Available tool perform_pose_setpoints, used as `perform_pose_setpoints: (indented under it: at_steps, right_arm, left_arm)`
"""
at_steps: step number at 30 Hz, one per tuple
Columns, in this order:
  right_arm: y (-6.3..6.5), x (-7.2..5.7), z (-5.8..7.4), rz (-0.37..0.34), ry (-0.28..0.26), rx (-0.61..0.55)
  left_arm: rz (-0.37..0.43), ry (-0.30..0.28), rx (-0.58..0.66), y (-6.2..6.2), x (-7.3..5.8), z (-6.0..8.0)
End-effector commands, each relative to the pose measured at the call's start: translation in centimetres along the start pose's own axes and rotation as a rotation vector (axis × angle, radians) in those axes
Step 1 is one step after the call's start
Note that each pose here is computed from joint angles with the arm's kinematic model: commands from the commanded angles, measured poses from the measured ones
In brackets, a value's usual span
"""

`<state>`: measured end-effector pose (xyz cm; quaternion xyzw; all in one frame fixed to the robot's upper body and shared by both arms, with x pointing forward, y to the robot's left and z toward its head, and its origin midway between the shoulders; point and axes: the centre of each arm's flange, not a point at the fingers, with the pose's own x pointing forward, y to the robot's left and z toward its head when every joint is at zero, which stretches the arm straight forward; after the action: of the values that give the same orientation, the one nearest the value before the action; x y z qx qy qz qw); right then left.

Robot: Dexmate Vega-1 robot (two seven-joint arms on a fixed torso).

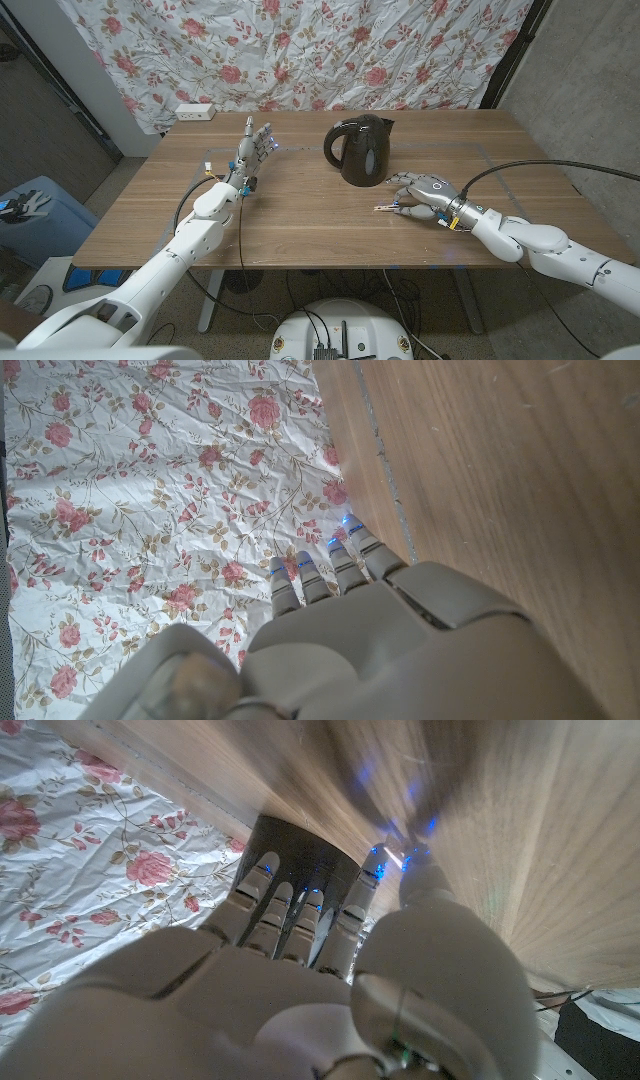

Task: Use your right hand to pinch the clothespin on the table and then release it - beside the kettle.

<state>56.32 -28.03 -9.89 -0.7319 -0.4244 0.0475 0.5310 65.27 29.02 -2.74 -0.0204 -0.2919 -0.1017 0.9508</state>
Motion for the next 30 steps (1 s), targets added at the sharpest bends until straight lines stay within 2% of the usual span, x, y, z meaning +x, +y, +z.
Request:
perform_pose_setpoints:
  at_steps: [1, 13, 16, 21, 26, 30]
  right_arm:
    - [-0.2, 0.0, -0.1, 0.019, 0.008, -0.01]
    - [-0.8, 0.1, 0.0, 0.019, -0.001, -0.006]
    - [-0.9, 0.2, -0.1, 0.046, -0.005, 0.006]
    - [-1.1, 0.2, -0.1, 0.05, -0.004, 0.012]
    - [-1.2, 0.0, 0.0, 0.052, 0.001, 0.02]
    - [-1.3, 0.0, -0.1, 0.058, 0.024, 0.044]
  left_arm:
    - [0.0, 0.0, 0.0, 0.0, 0.0, 0.0]
    - [0.0, 0.0, 0.0, 0.0, 0.0, 0.0]
    - [0.0, 0.0, 0.0, 0.0, 0.0, 0.0]
    - [0.0, 0.0, 0.0, 0.0, 0.0, 0.0]
    - [0.0, 0.0, 0.0, 0.0, 0.0, 0.0]
    - [0.0, 0.0, 0.0, 0.0, 0.0, 0.0]
